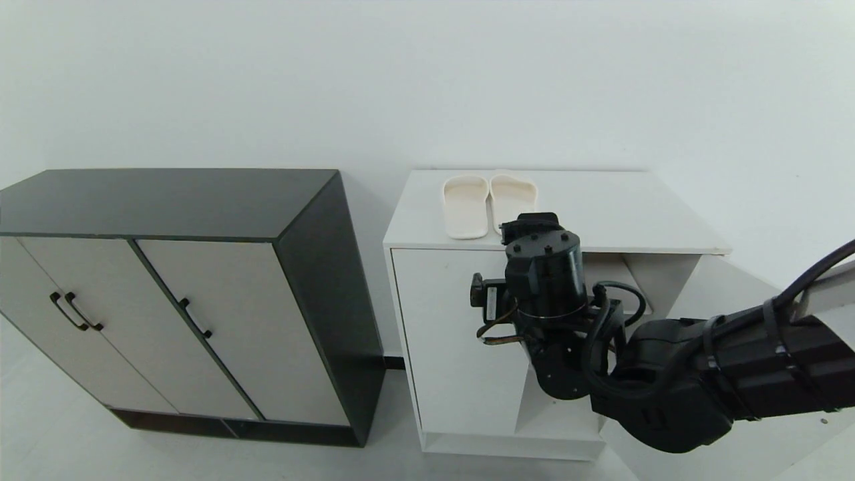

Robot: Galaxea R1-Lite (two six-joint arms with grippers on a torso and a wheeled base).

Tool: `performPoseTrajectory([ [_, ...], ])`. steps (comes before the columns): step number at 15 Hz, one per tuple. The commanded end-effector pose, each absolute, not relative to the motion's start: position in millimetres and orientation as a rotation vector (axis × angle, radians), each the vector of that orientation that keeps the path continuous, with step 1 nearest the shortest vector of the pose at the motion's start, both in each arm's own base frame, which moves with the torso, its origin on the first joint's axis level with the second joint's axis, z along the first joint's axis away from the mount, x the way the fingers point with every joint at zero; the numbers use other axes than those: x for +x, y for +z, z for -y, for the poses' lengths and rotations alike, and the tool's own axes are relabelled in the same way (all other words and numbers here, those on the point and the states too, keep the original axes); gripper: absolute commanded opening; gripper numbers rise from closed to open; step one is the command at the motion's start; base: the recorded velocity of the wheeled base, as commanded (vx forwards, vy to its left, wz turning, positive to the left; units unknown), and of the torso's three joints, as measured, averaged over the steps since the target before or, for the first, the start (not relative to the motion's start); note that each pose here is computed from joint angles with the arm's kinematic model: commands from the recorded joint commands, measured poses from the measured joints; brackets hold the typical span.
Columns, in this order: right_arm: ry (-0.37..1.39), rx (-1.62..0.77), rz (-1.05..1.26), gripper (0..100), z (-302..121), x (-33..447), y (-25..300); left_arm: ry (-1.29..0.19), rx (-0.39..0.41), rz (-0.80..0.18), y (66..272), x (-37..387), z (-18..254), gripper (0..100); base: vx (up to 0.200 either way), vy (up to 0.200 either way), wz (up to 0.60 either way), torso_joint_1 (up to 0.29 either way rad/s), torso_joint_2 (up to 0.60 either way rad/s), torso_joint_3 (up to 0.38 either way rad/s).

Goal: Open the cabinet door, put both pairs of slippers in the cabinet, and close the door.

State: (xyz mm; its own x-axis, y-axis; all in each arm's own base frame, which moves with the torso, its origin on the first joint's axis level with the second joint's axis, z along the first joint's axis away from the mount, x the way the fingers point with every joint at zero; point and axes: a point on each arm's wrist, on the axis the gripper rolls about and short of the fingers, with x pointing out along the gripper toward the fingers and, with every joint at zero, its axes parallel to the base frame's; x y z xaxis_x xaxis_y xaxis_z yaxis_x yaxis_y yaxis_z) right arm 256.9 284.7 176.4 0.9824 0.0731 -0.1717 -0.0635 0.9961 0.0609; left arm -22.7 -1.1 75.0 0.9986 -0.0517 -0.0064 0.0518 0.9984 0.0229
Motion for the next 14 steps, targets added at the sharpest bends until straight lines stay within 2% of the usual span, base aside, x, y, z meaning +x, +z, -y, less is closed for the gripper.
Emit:
performPoseTrajectory([
  [1, 0.064, 0.081, -0.154, 100, -286.2, 258.0, 184.7, -0.052, 0.023, -0.006, 75.0, -22.7, 1.1, 0, 0.0, 0.0, 0.0, 0.0, 0.0, 0.0],
  [5, 0.064, 0.065, -0.168, 100, -287.6, 258.4, 177.5, -0.052, 0.023, -0.006, 75.0, -22.7, 1.1, 0, 0.0, 0.0, 0.0, 0.0, 0.0, 0.0],
  [14, 0.066, 0.076, -0.156, 100, -288.5, 259.1, 178.5, -0.052, 0.023, -0.006, 75.0, -22.7, 1.1, 0, 0.2, 0.0, 0.0, 0.002, 0.0, 0.004],
])
